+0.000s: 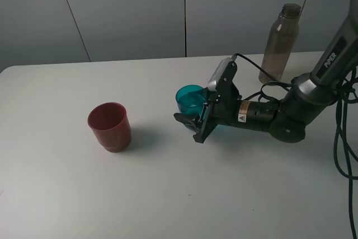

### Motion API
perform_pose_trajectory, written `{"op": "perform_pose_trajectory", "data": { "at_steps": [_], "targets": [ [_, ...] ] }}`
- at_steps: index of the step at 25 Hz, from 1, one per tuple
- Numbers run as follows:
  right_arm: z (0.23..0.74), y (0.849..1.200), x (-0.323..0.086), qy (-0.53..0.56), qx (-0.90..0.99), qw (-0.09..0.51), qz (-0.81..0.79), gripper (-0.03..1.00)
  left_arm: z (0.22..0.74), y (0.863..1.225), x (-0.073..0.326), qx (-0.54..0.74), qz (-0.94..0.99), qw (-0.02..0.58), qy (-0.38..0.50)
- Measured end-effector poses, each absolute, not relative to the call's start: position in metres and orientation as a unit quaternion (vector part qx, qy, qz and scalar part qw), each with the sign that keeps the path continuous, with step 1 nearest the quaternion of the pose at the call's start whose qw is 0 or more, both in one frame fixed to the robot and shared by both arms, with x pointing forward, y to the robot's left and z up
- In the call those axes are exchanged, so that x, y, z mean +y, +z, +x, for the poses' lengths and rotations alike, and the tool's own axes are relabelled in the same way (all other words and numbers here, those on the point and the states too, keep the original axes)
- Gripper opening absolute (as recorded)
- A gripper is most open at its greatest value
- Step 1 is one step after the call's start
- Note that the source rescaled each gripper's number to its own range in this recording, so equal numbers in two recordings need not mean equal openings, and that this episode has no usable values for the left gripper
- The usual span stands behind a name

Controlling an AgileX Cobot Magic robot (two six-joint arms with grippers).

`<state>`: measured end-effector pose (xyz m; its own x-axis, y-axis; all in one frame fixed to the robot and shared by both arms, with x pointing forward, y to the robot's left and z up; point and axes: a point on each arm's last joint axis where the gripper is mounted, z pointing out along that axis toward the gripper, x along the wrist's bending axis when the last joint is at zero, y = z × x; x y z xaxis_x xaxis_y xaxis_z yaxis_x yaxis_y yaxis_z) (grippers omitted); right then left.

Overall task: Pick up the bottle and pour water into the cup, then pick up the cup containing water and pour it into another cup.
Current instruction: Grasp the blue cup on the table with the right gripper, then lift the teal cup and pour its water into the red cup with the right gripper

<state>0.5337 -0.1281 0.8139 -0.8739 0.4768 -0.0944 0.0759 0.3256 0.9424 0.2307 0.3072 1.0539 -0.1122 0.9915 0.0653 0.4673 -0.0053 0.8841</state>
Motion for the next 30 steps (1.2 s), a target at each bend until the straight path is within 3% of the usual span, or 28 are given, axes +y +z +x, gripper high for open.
{"op": "perform_pose_trajectory", "data": {
  "at_steps": [18, 30],
  "targets": [
    [0.534, 0.817, -0.128, 0.552, 0.795, 0.181, 0.175, 0.03, 0.231, 1.054, 0.307, 0.626, 0.582, 0.324, 0.405],
    [0.543, 0.861, -0.126, 0.567, 0.779, 0.205, 0.174, 0.03, 0.231, 1.054, 0.307, 0.626, 0.582, 0.324, 0.405]
  ]
}}
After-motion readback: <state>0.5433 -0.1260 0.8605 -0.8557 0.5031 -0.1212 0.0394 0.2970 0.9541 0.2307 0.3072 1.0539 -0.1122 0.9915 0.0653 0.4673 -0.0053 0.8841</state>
